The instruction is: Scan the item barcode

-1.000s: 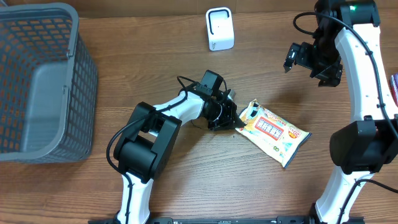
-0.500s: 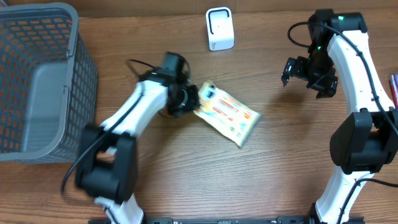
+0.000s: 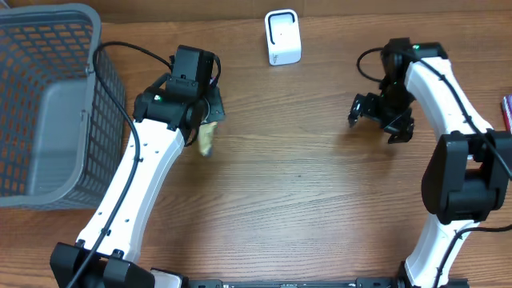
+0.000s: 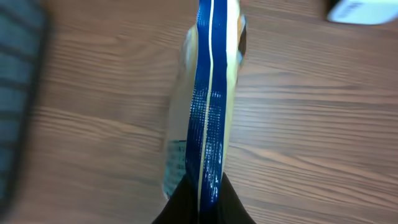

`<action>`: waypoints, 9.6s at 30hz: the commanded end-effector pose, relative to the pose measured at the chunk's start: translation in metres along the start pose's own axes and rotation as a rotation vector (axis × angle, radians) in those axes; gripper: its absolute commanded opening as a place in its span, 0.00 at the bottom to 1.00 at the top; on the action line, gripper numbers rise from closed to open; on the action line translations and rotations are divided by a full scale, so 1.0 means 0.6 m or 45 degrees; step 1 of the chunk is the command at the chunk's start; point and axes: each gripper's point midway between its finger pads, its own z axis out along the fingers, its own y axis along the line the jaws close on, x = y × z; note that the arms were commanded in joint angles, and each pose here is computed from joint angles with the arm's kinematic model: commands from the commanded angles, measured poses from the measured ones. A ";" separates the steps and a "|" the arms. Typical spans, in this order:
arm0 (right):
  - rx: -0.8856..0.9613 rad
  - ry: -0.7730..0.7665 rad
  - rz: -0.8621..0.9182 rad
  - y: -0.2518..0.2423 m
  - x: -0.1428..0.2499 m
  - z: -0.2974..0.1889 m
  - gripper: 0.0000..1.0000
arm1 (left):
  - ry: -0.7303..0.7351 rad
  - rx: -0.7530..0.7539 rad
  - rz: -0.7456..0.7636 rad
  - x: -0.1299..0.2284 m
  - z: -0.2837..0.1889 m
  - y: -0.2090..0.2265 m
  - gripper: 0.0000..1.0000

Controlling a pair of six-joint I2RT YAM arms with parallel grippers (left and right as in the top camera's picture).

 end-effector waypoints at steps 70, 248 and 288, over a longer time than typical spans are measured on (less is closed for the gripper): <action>0.031 -0.168 0.243 0.102 0.038 0.122 0.04 | 0.752 -0.287 0.018 0.136 0.233 -0.002 0.04; 0.381 -0.967 -0.220 0.127 0.018 -0.267 0.04 | 0.656 0.222 -0.191 0.057 0.137 -0.037 0.97; 0.227 -0.432 -0.508 0.206 0.180 -0.067 0.67 | 0.660 0.221 -0.167 0.059 0.136 -0.036 0.99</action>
